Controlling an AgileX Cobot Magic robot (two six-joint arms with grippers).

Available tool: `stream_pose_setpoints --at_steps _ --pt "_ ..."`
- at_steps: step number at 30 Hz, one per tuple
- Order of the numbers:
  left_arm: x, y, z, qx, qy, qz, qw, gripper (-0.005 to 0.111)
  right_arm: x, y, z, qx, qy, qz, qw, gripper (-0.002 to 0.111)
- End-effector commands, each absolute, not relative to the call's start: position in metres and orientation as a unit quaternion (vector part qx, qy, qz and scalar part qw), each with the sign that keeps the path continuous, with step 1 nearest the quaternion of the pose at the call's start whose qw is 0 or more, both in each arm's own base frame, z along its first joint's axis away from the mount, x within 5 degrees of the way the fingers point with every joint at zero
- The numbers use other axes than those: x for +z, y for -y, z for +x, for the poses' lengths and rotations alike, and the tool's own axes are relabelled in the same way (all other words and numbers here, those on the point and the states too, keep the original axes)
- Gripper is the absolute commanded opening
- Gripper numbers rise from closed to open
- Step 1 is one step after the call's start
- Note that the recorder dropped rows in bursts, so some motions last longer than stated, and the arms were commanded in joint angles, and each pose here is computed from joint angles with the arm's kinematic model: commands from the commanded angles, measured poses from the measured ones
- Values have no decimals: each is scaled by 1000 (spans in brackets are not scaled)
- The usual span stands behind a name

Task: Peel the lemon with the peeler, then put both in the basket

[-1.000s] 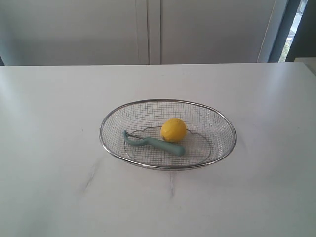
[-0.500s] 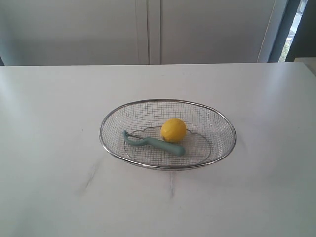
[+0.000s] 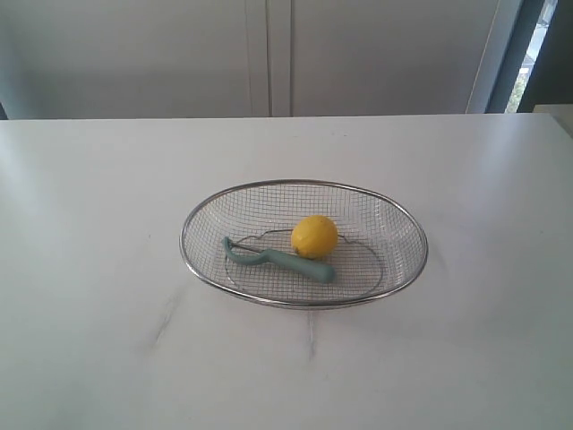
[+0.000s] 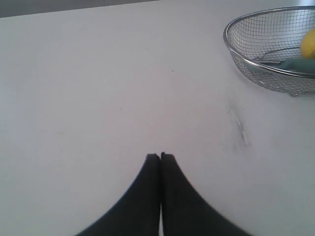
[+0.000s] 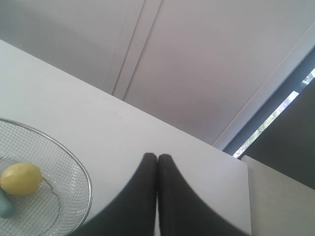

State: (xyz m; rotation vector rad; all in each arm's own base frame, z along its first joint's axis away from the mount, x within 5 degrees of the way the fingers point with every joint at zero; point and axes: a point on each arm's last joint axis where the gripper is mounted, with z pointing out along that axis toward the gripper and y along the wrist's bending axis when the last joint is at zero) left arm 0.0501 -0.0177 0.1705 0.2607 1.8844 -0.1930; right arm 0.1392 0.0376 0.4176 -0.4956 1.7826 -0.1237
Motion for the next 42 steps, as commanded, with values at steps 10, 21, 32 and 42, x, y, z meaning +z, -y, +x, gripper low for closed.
stream_pose_setpoints --at_steps 10,21,32,42 --pt "169 13 51 -53 -807 99 580 0 420 -37 138 -50 -766 -211 606 0" --pt "169 9 52 -19 -808 98 581 0 420 -37 138 -50 -766 -211 606 0" --pt "169 9 52 -18 -808 99 581 0 422 -31 128 -52 -766 -198 610 0" --pt "169 9 52 -18 -808 99 581 0 447 9 43 -92 -693 -86 709 0"
